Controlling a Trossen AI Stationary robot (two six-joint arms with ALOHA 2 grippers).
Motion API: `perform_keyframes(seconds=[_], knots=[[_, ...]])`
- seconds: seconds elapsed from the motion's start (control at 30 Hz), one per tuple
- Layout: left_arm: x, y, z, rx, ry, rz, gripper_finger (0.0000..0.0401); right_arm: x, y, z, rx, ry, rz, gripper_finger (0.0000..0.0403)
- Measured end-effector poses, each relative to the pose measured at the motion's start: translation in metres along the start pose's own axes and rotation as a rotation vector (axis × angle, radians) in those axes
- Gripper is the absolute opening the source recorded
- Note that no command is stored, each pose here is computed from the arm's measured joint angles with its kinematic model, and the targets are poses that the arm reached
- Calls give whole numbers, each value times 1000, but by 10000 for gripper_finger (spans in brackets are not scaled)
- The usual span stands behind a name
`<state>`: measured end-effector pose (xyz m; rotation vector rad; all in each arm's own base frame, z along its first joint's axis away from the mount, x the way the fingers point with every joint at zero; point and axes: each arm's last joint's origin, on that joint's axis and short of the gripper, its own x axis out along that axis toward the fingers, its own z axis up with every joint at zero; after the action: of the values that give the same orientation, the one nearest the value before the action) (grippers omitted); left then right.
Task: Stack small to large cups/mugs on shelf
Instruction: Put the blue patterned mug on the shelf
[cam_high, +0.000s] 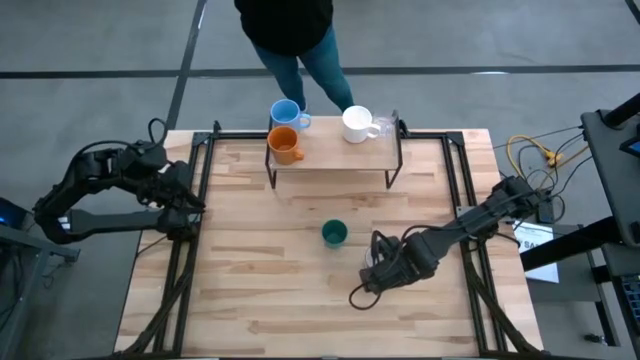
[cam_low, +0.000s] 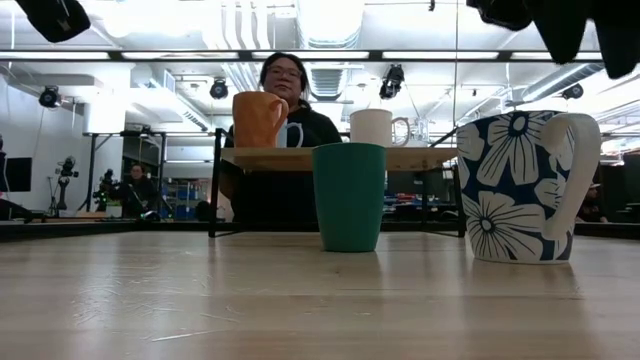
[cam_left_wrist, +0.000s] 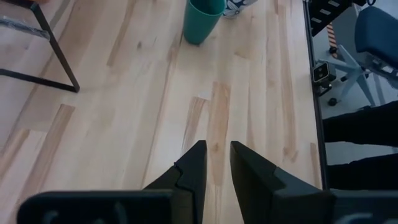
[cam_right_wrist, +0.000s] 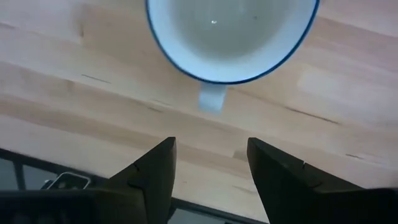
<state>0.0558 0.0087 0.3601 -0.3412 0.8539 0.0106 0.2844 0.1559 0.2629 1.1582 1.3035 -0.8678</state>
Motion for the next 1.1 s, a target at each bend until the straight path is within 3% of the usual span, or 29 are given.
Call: perform_keyframes(seconds=[0.37, 1.1], knots=[[0, 0, -1, 11, -3, 1, 56, 15, 3, 15, -12, -1, 34, 192], [-1, 0, -1, 33, -4, 1, 56, 27, -1, 18, -10, 13, -3, 192]])
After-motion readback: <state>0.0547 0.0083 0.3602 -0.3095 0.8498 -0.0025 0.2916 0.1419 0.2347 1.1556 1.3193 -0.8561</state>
